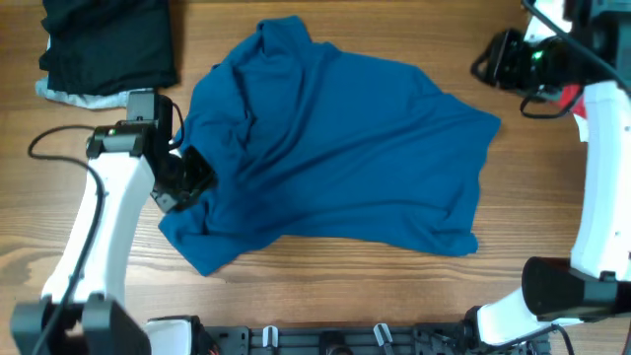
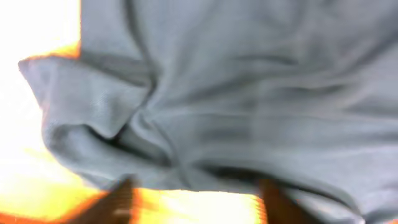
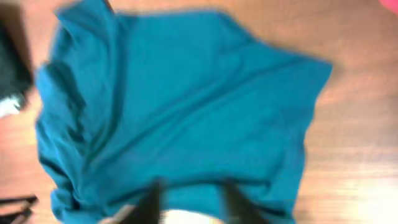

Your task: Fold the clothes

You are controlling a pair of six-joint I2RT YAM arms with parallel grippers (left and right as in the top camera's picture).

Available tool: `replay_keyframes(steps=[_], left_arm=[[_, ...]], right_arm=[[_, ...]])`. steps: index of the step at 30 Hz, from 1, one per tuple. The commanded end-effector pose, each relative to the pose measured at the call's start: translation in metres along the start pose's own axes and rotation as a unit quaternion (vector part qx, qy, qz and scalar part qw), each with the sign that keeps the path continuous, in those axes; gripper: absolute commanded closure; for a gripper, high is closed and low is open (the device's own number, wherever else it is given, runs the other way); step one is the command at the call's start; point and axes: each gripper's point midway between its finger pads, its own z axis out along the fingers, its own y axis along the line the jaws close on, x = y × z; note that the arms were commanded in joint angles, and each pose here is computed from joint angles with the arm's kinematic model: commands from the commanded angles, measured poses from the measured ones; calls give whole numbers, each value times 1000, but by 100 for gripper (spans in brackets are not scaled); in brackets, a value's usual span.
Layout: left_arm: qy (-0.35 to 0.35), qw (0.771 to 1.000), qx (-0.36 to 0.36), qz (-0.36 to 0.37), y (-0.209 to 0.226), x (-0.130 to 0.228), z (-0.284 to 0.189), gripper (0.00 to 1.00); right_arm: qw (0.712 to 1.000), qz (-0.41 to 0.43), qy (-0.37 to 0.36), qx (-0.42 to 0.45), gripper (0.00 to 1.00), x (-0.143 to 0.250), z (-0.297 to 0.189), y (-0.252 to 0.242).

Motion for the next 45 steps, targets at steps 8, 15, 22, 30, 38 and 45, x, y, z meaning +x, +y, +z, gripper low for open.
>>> replay_keyframes(steps=[8, 15, 22, 30, 38, 45], left_arm=[[-15, 998, 7, 60, -18, 5, 0, 0], [-16, 998, 7, 60, -18, 5, 0, 0], [-15, 998, 7, 65, -18, 5, 0, 0], [-11, 998, 1, 69, -15, 7, 0, 0], [-9, 998, 0, 68, -14, 8, 0, 0], [-8, 998, -1, 68, -13, 9, 0, 0]], right_arm=[[974, 117, 107, 163, 96, 86, 80, -50], [954, 155, 211, 144, 95, 169, 146, -71], [935, 211, 222, 179, 89, 209, 175, -95], [922, 276, 219, 162, 87, 232, 199, -120], [902, 341, 220, 151, 88, 268, 216, -143], [870, 426, 174, 173, 94, 240, 200, -186]])
